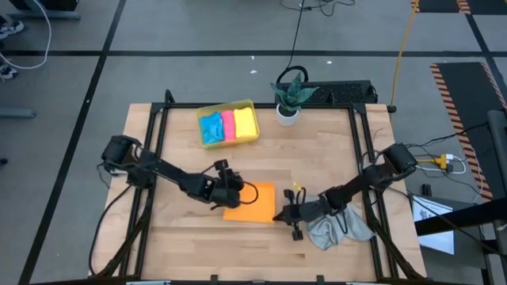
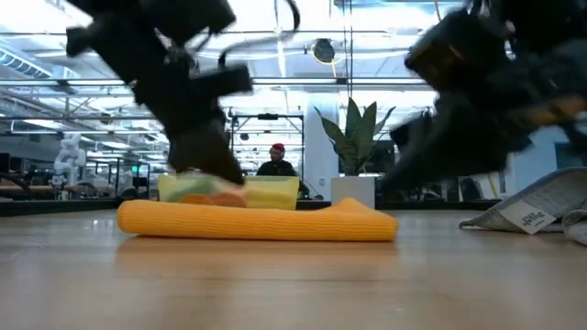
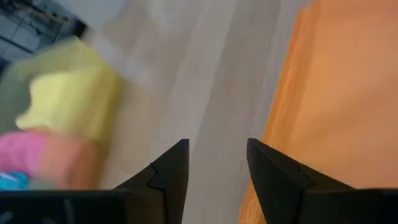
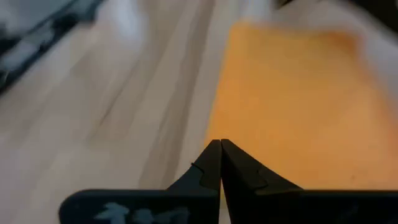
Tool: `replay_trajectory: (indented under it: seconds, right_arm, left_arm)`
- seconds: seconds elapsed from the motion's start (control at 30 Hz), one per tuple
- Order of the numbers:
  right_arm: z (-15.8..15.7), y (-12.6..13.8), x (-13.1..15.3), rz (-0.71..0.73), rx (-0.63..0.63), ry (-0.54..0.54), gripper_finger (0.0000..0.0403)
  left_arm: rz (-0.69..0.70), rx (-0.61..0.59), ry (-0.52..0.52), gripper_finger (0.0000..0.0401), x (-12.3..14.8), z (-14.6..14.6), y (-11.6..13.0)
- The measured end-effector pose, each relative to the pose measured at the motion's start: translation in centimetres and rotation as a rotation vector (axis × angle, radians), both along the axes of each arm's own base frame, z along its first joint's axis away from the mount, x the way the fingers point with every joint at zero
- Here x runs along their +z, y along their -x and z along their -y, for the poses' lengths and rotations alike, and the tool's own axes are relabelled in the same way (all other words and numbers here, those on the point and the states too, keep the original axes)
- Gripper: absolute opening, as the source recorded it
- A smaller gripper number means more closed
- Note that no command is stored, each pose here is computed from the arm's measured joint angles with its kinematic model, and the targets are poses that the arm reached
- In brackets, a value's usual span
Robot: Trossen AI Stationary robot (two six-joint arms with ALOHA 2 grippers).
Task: Fold microfiber towels
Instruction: Fold the orange microfiber cloth
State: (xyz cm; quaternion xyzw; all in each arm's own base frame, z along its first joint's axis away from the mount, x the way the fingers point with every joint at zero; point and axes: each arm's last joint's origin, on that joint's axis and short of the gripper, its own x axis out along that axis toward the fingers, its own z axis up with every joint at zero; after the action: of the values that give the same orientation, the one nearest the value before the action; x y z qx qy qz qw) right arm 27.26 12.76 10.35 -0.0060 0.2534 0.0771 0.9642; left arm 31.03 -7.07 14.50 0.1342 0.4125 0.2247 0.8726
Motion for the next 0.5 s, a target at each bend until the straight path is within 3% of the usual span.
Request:
replay_trajectory:
  seconds: [0.13, 0.27, 0.4, 0.5]
  right_arm:
    - [1.0, -0.7, 1.1, 0.084, -0.089, 0.038, 0.0]
    - [3.3, -1.5, 0.9, 0.06, -0.168, 0.047, 0.0]
    - [5.5, -1.7, 0.3, -0.012, -0.251, 0.056, 0.0]
    - [6.3, -1.5, -0.3, -0.085, -0.284, 0.067, 0.0]
  left_arm:
    - [0.076, -0.044, 0.032, 0.0163, 2.4, 1.1, 0.4]
    - [0.12, -0.162, 0.154, 0.0163, 3.5, 3.1, 0.8]
    - [0.071, -0.261, 0.283, 0.0163, 2.3, 5.0, 0.8]
    - [-0.004, -0.25, 0.288, 0.0163, 0.0, 5.7, 1.2]
